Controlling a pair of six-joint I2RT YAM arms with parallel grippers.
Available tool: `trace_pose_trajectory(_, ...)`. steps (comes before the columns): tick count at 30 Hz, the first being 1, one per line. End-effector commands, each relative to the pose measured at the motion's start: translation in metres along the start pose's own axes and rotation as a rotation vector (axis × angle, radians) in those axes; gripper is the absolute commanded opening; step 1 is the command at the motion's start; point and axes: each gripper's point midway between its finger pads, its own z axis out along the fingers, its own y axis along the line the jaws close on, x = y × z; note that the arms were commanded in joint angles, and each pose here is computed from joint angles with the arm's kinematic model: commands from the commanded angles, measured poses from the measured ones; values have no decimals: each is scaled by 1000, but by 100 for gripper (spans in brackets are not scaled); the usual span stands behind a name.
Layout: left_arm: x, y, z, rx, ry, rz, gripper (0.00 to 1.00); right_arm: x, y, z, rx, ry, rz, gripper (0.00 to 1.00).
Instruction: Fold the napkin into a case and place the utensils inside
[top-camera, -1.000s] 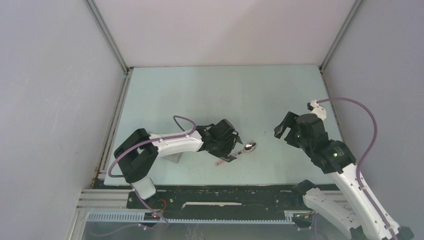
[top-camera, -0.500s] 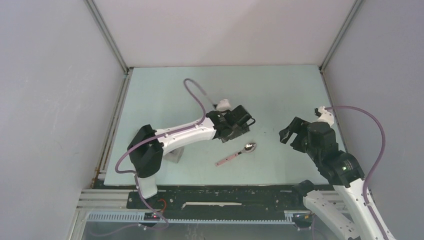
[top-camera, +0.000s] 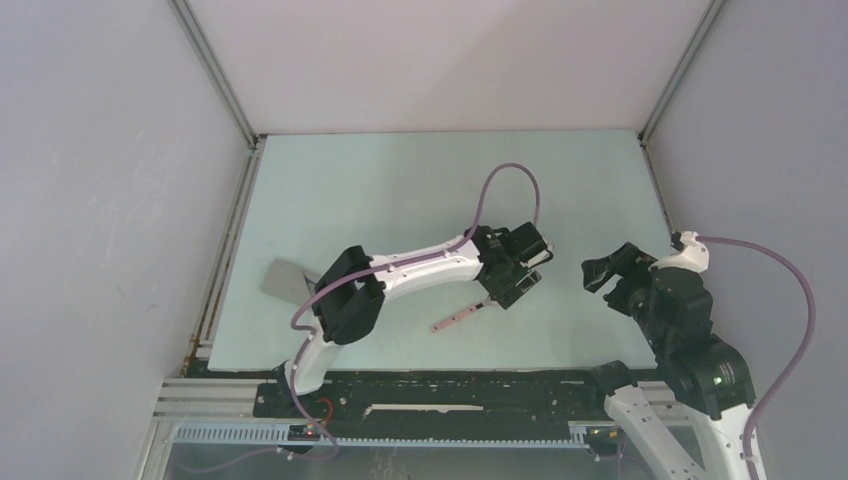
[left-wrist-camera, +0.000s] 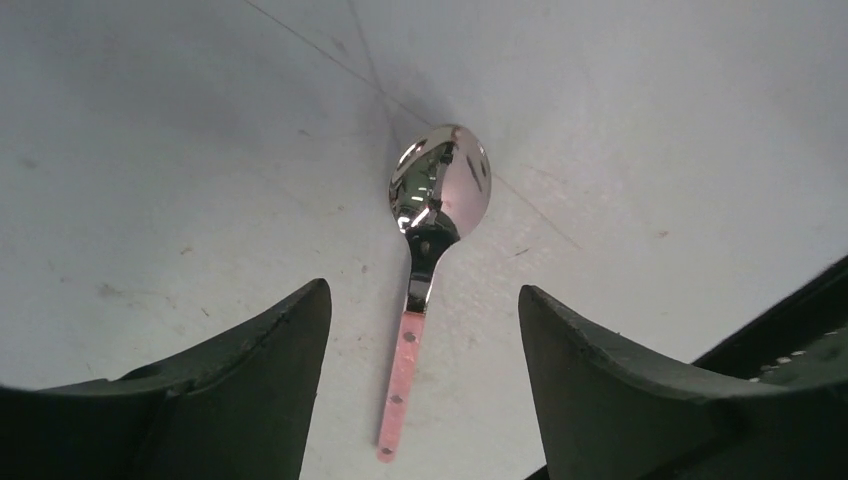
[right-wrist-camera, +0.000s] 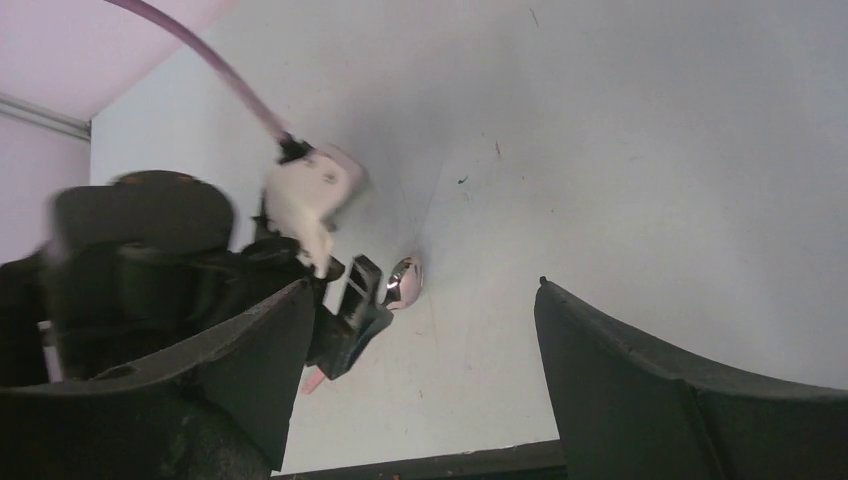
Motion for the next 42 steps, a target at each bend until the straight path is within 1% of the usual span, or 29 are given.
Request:
trace_pose_trajectory(1,17,2,6,-7,89,177,76,-15,0,-11,5,-57,37,88)
trace_pose_trajectory(5,17,-7,-1,38,72,136,78,-5,-5,-1,54,3,22,88)
trace_pose_trajectory(8,14,-7,-16,19,33,78,78,7,-18,13,137,69,-29,87)
trace_pose_trajectory(9,14,-9,-24,24,12,27,78,10,-25,17,176,87,-32,86)
trace_pose_trajectory(10,22,-8,-28,26,10,-17,78,12,-25,22,183,108,-33,86)
trace_pose_trajectory(13,33,-14,-48,72,-34,-168,80,27,-18,38,144,235,15,86)
trace_pose_trajectory(15,43,-24,-57,136,-49,-286,80,40,-10,51,75,321,69,87)
trace_pose_trajectory(17,47,-37,-62,205,-77,-427,78,50,-7,64,12,390,139,86)
trace_pose_trajectory(18,53,-43,-62,238,-66,-504,75,53,-3,70,-19,416,154,86)
trace_pose_trajectory(19,47,-50,-63,276,-87,-605,65,58,1,76,-46,452,164,86)
trace_pose_trajectory(20,50,-51,-61,273,-72,-730,57,60,2,80,-50,465,162,86)
trace_pose_trajectory(21,56,-52,-57,249,-44,-870,55,60,2,84,-50,471,159,86)
trace_pose_trajectory(24,64,-65,-46,256,3,-1273,58,59,5,90,-72,478,144,86)
trace_pose_trajectory(25,69,-64,-42,256,16,-1363,59,59,5,91,-74,476,147,86)
trace_pose_trajectory(26,77,-55,-36,204,-3,-1431,59,58,7,90,-82,472,148,86)
trace_pose_trajectory(28,91,-30,-26,85,-80,-1529,62,56,11,88,-101,462,140,86)
trace_pose_trajectory(29,97,-20,-21,39,-112,-1558,65,57,12,87,-104,458,134,86)
trace_pose_trajectory(31,98,-8,-11,-23,-160,-1568,72,57,12,84,-101,451,122,86)
trace_pose_trajectory(33,101,-1,2,-69,-160,-1573,75,57,11,82,-96,444,116,86)
trace_pose_trajectory(35,106,3,15,-84,-130,-1596,76,57,12,81,-104,442,112,86)
trace_pose_trajectory(37,107,10,23,-92,-127,-1628,76,59,13,79,-107,444,107,86)
trace_pose_trajectory(42,102,56,27,-177,-222,-1683,77,61,14,79,-116,448,109,86)
